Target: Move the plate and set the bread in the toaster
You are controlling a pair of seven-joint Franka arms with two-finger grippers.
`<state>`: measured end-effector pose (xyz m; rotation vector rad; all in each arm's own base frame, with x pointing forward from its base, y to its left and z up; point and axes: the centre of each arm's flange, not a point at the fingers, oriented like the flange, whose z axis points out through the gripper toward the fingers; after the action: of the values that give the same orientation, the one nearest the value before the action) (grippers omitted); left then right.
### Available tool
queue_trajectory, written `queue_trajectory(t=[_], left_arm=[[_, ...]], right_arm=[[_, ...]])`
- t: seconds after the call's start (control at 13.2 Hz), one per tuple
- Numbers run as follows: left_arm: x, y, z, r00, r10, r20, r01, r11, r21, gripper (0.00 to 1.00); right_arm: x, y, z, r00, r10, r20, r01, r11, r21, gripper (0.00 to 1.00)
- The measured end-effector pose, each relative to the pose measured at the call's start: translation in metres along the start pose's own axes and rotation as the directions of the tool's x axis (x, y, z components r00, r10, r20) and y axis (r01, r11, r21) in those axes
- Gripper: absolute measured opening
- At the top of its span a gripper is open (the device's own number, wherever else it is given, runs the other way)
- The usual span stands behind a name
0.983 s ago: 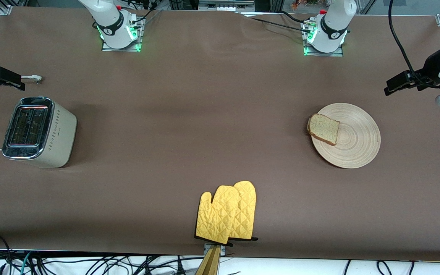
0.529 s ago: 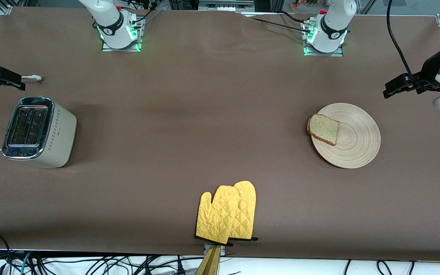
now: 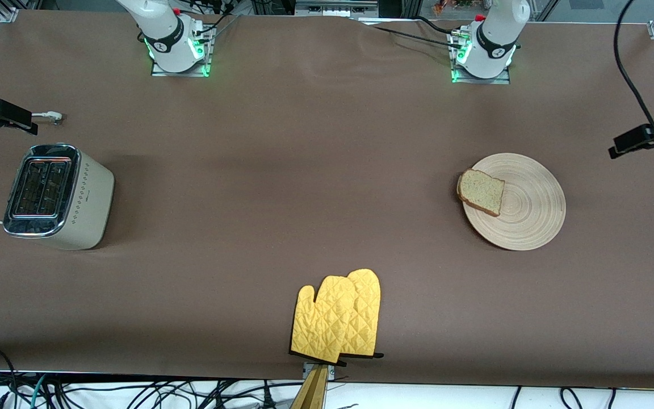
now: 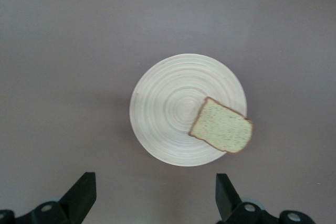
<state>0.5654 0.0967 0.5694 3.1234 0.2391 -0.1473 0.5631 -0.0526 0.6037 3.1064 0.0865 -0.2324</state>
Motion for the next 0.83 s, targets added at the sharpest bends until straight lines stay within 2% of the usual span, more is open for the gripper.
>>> queue_trajectory(t=[0.15,0.23,0.45,0.6,0.68,0.83], left_arm=[[0.005,-0.048,0.032,0.999,0.034,0.004,-0.034,0.999,-0.014,1.00],[0.006,-0.071,0.051,0.999,0.051,0.013,-0.050,0.998,-0.044,1.00],[0.013,-0.136,0.125,0.992,0.113,0.052,-0.101,0.976,-0.194,1.00],[0.021,-0.169,0.180,0.984,0.162,0.072,-0.138,0.954,-0.264,1.00],[0.023,-0.181,0.210,0.975,0.206,0.079,-0.173,0.936,-0.306,1.00],[0.025,-0.202,0.272,0.959,0.279,0.053,-0.231,0.875,-0.426,1.00]], right_arm=[[0.000,0.000,0.000,1.000,0.000,-0.001,0.000,1.000,0.003,1.00],[0.000,0.000,0.000,1.000,-0.001,-0.001,0.001,1.000,0.003,1.00],[0.000,0.000,0.000,1.000,0.000,0.000,0.000,1.000,0.004,1.00],[0.000,0.000,0.001,1.000,0.001,0.000,-0.001,1.000,0.004,1.00],[0.000,0.000,0.001,1.000,0.001,0.001,-0.001,1.000,0.004,1.00],[0.001,0.000,0.001,1.000,0.001,0.002,-0.001,1.000,0.004,1.00]])
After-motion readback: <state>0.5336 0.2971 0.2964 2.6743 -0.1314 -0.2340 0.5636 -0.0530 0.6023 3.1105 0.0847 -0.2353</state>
